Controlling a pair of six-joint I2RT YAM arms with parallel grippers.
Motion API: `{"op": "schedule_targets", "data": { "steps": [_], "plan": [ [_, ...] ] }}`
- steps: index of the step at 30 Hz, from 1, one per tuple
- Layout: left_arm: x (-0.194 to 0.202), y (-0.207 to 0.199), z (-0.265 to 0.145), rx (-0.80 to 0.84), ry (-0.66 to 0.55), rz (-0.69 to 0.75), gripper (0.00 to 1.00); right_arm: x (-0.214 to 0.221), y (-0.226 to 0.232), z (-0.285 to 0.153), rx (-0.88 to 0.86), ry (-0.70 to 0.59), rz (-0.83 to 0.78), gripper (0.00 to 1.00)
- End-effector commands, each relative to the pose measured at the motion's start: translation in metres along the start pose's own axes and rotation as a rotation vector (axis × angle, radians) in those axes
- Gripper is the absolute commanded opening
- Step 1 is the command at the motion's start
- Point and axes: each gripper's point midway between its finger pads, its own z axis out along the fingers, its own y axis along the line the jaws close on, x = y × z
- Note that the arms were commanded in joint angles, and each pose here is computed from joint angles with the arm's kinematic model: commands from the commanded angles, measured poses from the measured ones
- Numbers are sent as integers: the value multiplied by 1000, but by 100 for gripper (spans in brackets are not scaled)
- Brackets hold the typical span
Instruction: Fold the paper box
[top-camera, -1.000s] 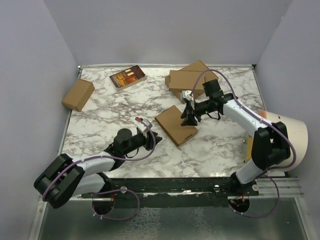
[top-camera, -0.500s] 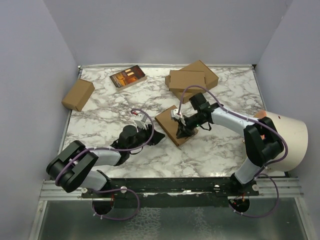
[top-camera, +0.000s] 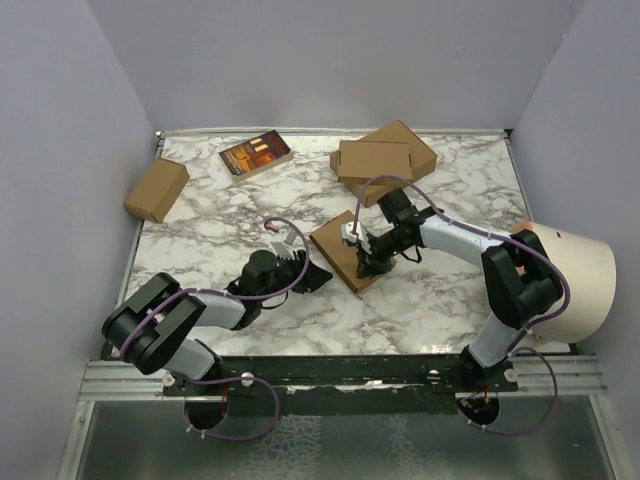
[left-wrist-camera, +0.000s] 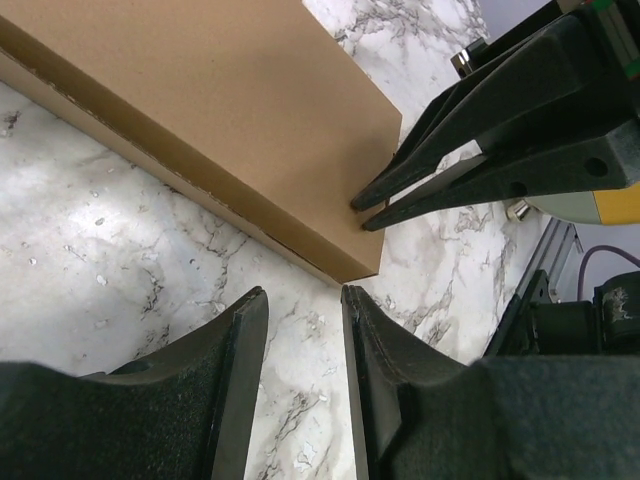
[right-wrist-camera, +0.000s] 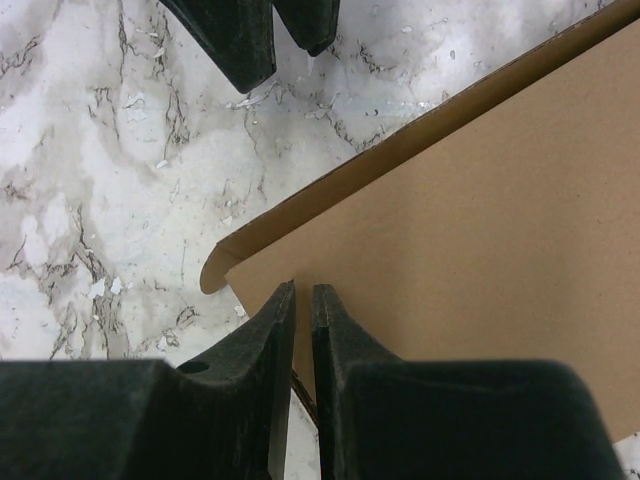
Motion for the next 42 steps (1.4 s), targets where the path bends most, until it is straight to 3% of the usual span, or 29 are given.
{"op": "schedule_targets", "data": {
  "steps": [1, 9, 15, 20, 28, 31, 35, 42],
  "plan": [
    [4, -4, 3, 33, 24, -28, 39, 17, 1, 8, -11, 59, 7, 13],
    [5, 11, 12, -38, 32, -41, 40, 25, 2, 14, -17, 88, 22, 12],
    [-6, 2, 7, 10, 15, 32, 40, 32, 3, 17, -29, 107, 41, 12],
    [-14, -20, -9, 152, -21, 300, 41, 27, 4, 17, -41, 92, 48, 12],
    [-24, -54, -51, 337, -270, 666, 40, 27, 4, 18, -43, 91, 56, 12],
    [-6, -51, -47, 347, -220, 724, 40, 28, 4, 18, -46, 93, 60, 12],
    [26, -54, -46, 366, -183, 943, 41, 28, 4, 18, -47, 94, 60, 12],
    [36, -42, -33, 339, -111, 1197, 42, 29, 4, 19, -52, 94, 64, 12]
  ]
}}
